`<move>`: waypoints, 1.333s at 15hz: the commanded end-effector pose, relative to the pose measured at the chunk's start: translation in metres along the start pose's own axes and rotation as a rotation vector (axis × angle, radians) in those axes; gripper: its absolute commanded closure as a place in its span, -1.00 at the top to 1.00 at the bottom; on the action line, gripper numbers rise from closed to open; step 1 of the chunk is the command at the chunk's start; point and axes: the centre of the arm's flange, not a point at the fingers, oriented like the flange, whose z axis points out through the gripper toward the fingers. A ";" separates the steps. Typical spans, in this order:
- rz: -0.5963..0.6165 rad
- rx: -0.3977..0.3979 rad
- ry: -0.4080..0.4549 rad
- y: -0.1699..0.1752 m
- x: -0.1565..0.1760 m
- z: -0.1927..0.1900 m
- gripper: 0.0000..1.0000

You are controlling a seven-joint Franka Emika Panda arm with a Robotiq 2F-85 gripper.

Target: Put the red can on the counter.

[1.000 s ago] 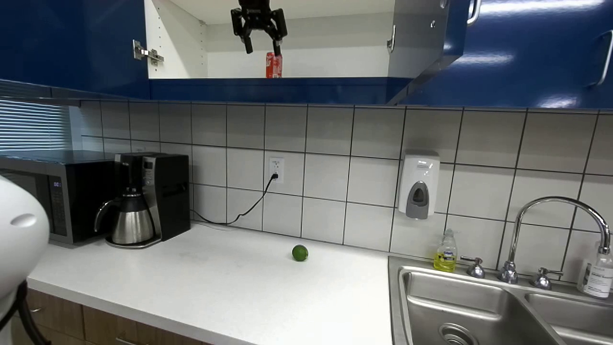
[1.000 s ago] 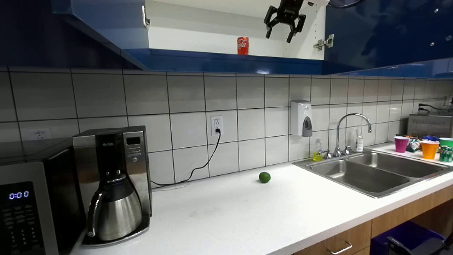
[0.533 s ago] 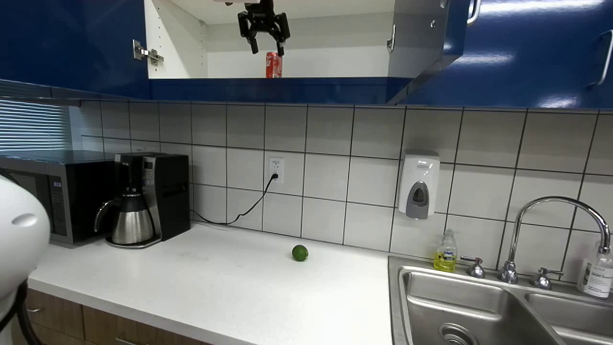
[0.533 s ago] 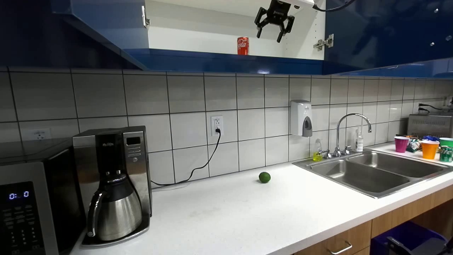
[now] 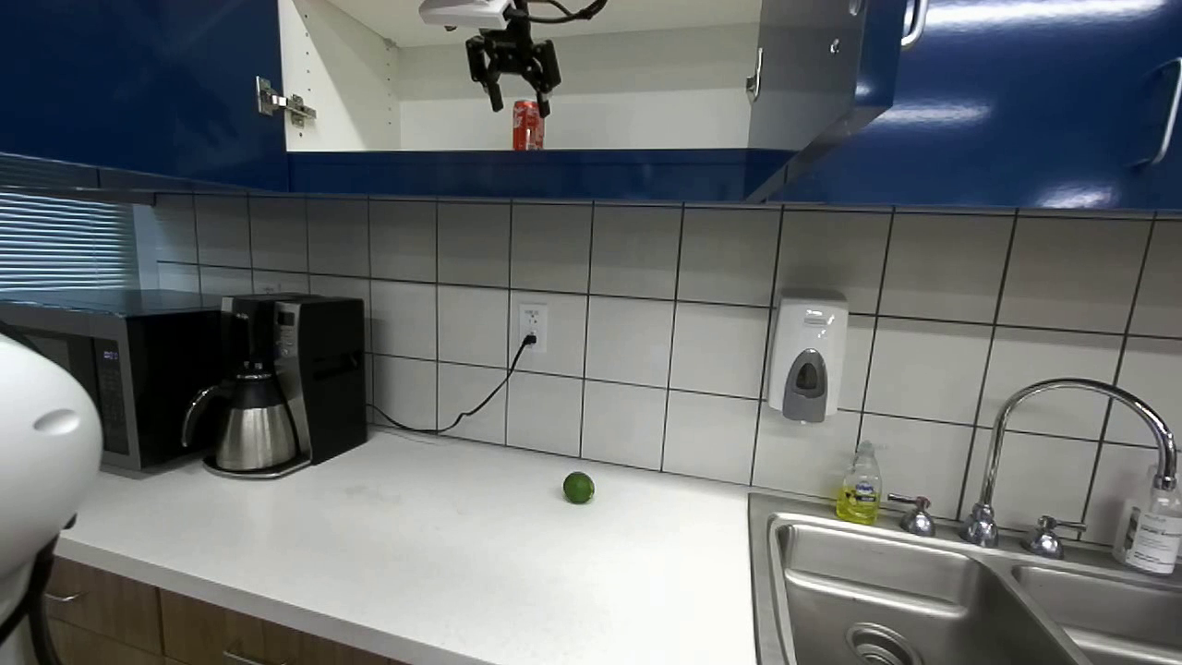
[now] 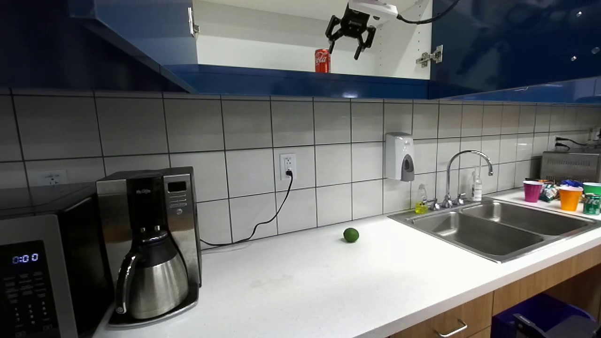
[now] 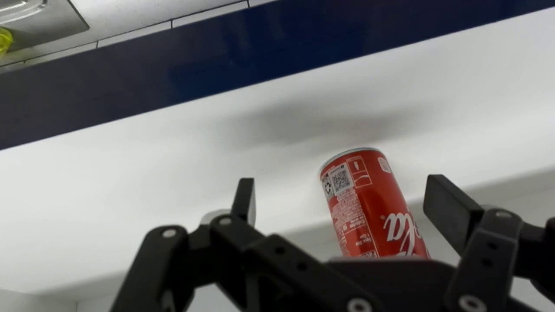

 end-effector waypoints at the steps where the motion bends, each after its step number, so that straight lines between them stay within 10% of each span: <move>1: 0.020 -0.012 0.031 -0.013 0.024 0.005 1.00; 20: -0.001 -0.024 0.051 -0.035 0.052 0.040 1.00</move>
